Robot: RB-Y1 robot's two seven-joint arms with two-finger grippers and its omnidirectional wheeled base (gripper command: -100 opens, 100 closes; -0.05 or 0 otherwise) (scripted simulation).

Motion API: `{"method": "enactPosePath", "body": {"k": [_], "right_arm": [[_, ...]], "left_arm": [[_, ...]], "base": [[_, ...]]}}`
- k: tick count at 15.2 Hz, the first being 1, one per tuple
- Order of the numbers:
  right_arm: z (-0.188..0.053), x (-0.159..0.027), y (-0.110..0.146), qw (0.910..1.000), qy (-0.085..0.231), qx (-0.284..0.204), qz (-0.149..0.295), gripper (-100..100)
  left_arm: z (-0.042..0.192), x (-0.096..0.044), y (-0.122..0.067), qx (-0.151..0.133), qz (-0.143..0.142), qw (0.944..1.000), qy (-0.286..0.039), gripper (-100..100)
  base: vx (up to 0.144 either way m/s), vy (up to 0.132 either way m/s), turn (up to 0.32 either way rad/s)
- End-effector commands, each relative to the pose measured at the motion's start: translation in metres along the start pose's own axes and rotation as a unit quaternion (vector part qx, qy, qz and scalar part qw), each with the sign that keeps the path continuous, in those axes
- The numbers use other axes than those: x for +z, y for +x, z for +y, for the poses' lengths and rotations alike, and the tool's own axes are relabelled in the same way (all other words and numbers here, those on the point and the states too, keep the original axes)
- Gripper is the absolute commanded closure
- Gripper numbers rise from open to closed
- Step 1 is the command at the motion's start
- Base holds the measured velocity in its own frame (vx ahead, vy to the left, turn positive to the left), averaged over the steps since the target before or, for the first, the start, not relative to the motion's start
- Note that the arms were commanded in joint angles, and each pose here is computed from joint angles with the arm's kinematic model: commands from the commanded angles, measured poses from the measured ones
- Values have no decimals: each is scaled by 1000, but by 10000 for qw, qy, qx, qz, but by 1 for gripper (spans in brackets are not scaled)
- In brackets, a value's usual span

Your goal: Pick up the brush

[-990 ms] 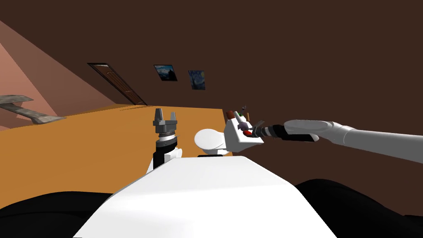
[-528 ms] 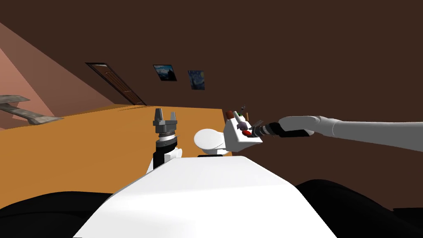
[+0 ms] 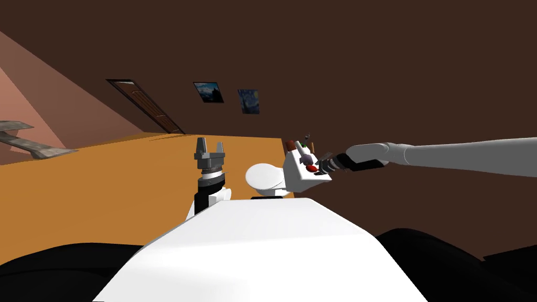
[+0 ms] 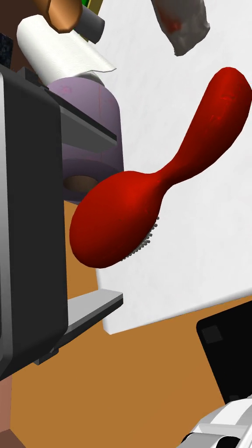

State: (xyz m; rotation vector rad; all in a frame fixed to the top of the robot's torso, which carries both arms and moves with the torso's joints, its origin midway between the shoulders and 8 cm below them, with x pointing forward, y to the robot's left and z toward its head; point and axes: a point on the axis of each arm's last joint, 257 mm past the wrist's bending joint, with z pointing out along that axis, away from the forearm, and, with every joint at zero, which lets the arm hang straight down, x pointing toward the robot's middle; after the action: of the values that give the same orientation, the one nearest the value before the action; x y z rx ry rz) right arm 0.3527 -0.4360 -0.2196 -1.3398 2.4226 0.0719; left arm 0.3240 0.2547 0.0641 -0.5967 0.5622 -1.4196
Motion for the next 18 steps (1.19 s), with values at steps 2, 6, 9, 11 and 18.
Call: {"method": "enactPosePath", "body": {"k": [2, 6, 9, 11, 18], "right_arm": [[-1, 3, 3, 9996, -69, -168, 225, -100], [-29, -23, 31, 9992, 246, -116, 283, -100], [-42, -41, 63, 9982, 374, -98, 450, -100], [-57, -51, 52, 9977, 575, -124, 327, -100], [-71, -80, 112, 9956, 761, 29, 554, -100]], "left_arm": [[0, 0, 0, 0, 0, 10000, 0, 0], [0, 0, 0, -1, 0, 10000, 0, 0], [0, 0, 0, -1, 0, 10000, 1, 0], [0, 0, 0, -1, 0, 10000, 0, 0], [0, 0, 0, -1, 0, 10000, 1, 0]], "base": [[0, -23, -7], [-11, 45, 95], [-20, 59, 109], [-12, 44, 1], [-12, 53, 90]]}}
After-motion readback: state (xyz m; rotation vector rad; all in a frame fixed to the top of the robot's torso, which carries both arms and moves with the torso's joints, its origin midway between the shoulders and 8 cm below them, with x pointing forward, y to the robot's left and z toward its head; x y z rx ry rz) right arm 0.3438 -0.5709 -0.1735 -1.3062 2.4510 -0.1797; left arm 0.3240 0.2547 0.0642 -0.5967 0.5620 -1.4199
